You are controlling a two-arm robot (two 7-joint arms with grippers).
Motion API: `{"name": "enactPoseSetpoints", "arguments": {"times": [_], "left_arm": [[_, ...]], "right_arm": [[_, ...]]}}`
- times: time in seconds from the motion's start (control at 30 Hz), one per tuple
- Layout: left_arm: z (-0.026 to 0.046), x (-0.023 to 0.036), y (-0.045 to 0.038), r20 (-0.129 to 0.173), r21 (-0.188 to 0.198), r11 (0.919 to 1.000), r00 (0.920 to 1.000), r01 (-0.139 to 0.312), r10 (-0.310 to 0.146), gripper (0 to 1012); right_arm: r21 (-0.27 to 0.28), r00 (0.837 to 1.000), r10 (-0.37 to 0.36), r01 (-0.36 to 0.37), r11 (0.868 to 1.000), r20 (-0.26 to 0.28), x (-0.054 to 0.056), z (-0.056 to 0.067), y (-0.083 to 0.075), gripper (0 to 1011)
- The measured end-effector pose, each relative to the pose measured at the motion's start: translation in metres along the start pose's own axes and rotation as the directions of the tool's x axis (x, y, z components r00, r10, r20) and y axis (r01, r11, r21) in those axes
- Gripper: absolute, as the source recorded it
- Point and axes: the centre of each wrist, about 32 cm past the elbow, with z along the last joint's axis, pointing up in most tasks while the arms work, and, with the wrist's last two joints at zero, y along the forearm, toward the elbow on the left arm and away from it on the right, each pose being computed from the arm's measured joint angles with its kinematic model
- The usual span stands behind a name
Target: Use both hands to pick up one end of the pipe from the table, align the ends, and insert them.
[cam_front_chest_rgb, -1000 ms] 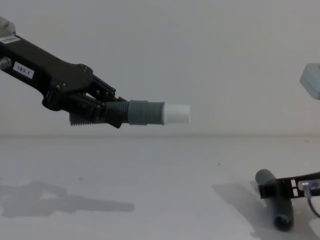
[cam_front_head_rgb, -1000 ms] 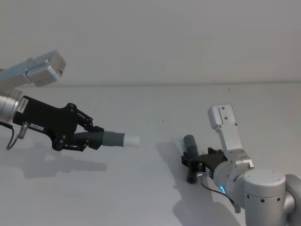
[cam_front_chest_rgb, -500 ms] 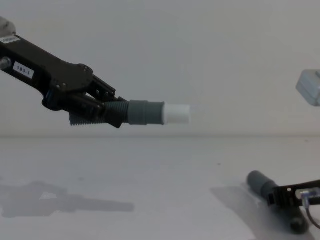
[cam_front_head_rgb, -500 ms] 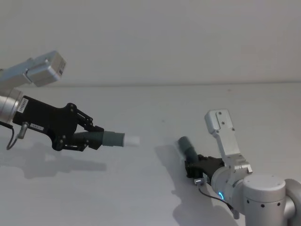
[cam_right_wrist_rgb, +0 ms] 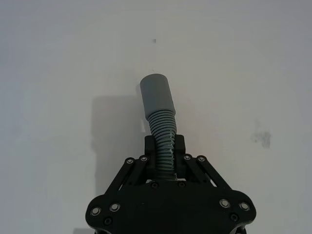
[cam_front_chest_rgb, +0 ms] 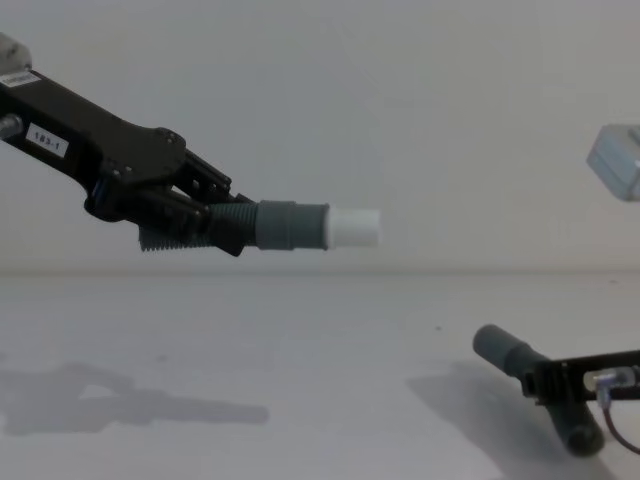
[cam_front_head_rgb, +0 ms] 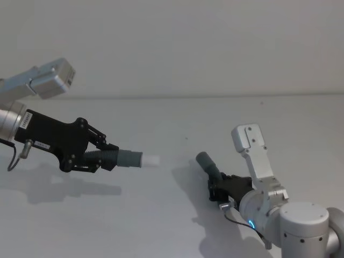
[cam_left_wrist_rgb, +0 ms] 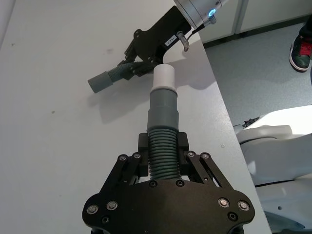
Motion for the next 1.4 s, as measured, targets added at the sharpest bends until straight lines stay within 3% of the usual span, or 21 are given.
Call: {"name": "enactPoseSetpoints", "arguments": {"times": [0.4,0.73,0.87,1.03,1.07,1.17,1.2,1.23,1.3,1.37,1.4], "left_arm": [[0.0,0.0,0.0,0.0,0.0,1.0,1.0,0.0,0.0,300],[0.0,0.0,0.0,0.0,0.0,1.0,1.0,0.0,0.0,300],[0.0,0.0,0.0,0.0,0.0,1.0,1.0,0.0,0.0,300],[0.0,0.0,0.0,0.0,0.0,1.0,1.0,0.0,0.0,300],[0.0,0.0,0.0,0.0,0.0,1.0,1.0,0.0,0.0,300],[0.0,0.0,0.0,0.0,0.0,1.0,1.0,0.0,0.0,300],[0.0,0.0,0.0,0.0,0.0,1.0,1.0,0.0,0.0,300],[0.0,0.0,0.0,0.0,0.0,1.0,1.0,0.0,0.0,300],[0.0,0.0,0.0,0.0,0.0,1.0,1.0,0.0,0.0,300],[0.0,0.0,0.0,0.0,0.0,1.0,1.0,0.0,0.0,300],[0.0,0.0,0.0,0.0,0.0,1.0,1.0,0.0,0.0,300]], "right_arm": [[0.131,0.993,0.066,-0.079,0.988,0.102,0.013,-0.007,0.0,193],[0.25,0.966,0.127,-0.183,0.951,0.225,0.033,-0.013,0.0,192],[0.289,0.949,0.149,-0.231,0.929,0.279,0.042,-0.015,0.001,192],[0.339,0.912,0.18,-0.312,0.888,0.367,0.059,-0.018,0.002,192],[0.339,0.912,0.18,-0.312,0.888,0.367,0.059,-0.018,0.002,192],[0.362,0.883,0.198,-0.366,0.857,0.425,0.07,-0.018,0.002,192],[0.362,0.883,0.198,-0.366,0.857,0.425,0.07,-0.018,0.002,192],[0.371,0.87,0.206,-0.391,0.842,0.449,0.074,-0.018,0.003,192],[0.377,0.857,0.21,-0.411,0.83,0.471,0.079,-0.018,0.003,192],[0.387,0.828,0.224,-0.457,0.801,0.514,0.089,-0.018,0.004,192],[0.387,0.82,0.226,-0.467,0.795,0.525,0.092,-0.017,0.004,192]]}}
